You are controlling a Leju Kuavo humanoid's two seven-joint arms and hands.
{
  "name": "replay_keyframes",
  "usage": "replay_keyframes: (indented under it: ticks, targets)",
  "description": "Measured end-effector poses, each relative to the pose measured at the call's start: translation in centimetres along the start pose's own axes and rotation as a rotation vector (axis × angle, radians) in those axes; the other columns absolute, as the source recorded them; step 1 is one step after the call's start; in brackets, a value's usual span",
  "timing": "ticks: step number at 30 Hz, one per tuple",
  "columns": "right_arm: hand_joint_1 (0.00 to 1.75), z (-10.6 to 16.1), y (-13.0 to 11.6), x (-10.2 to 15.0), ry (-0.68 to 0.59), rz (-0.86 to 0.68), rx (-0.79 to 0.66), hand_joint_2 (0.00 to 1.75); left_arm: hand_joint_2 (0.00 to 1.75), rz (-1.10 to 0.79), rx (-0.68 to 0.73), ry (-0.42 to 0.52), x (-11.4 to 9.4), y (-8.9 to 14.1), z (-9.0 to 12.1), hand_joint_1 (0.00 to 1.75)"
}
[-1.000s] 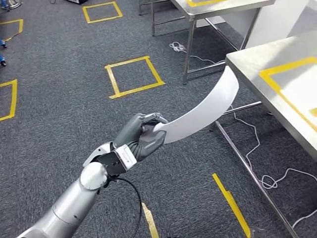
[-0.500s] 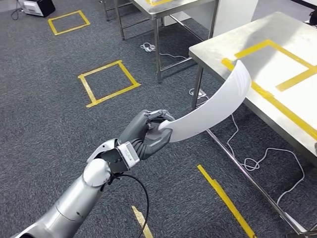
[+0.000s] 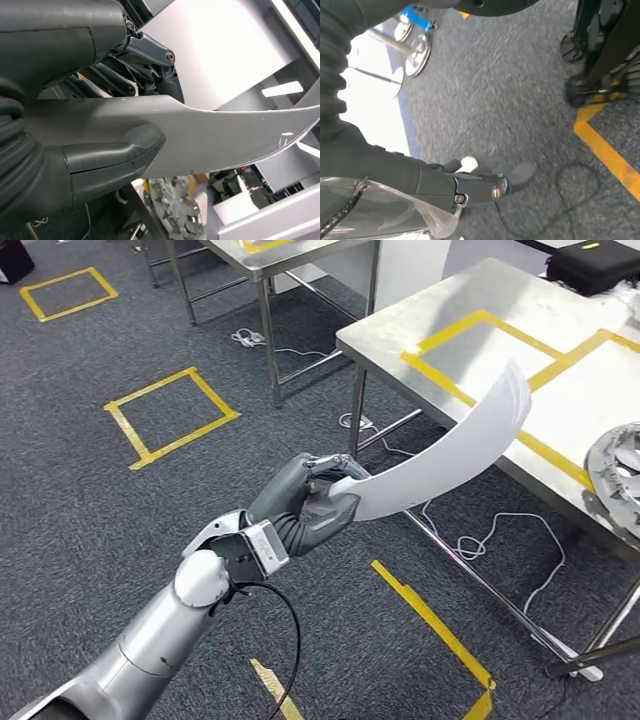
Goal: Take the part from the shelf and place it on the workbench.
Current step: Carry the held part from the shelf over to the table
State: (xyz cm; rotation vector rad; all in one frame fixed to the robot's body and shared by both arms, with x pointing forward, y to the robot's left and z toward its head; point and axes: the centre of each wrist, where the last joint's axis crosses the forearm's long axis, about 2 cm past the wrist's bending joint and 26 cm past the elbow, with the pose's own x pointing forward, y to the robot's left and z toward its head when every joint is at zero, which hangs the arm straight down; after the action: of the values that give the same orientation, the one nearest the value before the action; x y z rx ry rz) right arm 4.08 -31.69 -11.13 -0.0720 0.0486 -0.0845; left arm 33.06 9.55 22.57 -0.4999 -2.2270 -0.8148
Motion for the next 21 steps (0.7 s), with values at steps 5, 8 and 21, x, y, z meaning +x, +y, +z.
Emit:
replay_keyframes:
  ticks: [5,8,21]
  targets:
    - [0.00,0.0,0.0,-0.1,0.005,0.005,0.005,1.75,1.75,-0.017,-0.007,0.005,-0.1,0.3,-0.1,1.75]
    - [0.00,0.0,0.2,0.0,0.004,0.008,0.011,1.75,1.75,-0.028,-0.011,0.000,0.0,0.5,-0.3,1.75]
    - [0.00,0.0,0.5,0.1,0.021,0.045,0.051,1.75,1.75,-0.110,-0.016,-0.008,0.3,1.1,-1.8,1.75]
